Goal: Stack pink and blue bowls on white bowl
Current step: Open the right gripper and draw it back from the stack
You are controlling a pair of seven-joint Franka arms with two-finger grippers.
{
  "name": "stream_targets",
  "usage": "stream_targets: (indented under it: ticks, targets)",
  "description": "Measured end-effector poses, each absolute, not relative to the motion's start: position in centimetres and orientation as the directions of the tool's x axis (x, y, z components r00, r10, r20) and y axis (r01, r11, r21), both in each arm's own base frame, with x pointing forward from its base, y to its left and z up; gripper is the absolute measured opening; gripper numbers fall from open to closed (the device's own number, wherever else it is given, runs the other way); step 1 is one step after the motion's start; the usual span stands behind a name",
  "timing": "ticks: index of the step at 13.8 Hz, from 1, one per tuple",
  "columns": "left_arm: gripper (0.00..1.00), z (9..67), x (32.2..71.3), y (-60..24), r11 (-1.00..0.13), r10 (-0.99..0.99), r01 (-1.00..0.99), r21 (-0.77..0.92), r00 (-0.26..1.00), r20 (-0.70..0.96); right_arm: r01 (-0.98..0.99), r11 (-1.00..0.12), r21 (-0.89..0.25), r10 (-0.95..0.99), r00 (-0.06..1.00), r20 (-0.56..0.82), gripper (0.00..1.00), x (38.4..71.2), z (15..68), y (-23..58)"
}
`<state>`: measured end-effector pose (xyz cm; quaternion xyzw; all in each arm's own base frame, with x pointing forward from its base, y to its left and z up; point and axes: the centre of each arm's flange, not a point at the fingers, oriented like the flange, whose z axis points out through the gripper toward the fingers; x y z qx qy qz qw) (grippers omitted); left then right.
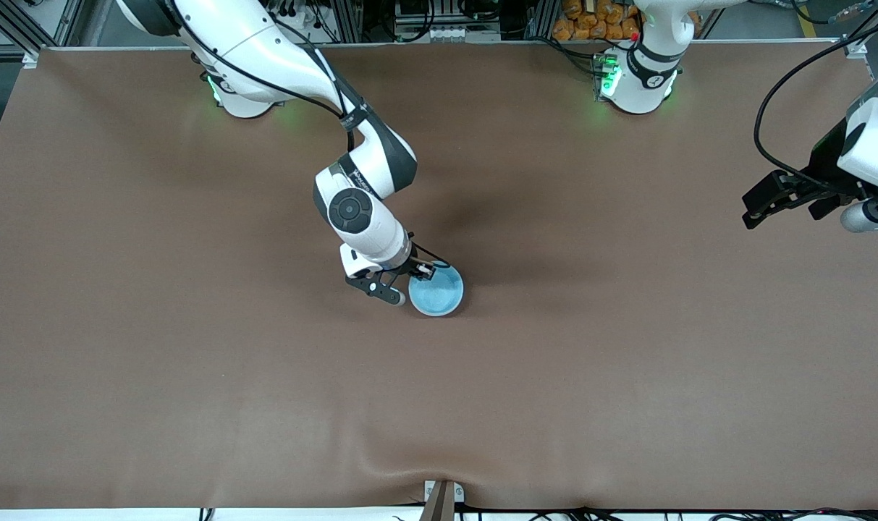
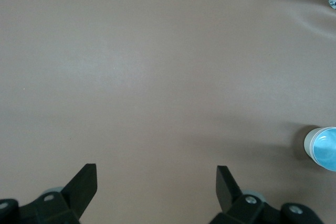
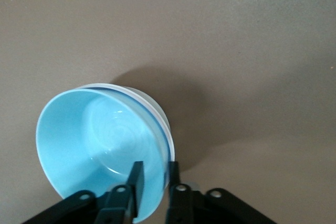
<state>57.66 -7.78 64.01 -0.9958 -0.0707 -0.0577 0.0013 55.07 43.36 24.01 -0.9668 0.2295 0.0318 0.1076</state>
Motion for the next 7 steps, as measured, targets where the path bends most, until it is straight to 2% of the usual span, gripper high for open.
stream_targets:
  ticks: [5,7]
  targets:
    - [1.0,64.0,57.7,-7.8,-0.99,0.14,0.141,0.006,0.983,0.115,-0.459,-0.852,-0.252,-0.458,0.886,-0.066,0.83,57.8,28.0,42.8]
    - [1.0,64.0,57.7,-7.8,-0.99,0.14,0.141,0.006,0.983,0.115,-0.465,-0.853,-0.238,-0.468,0.882,-0.045,1.0,59.8,31.1,39.9]
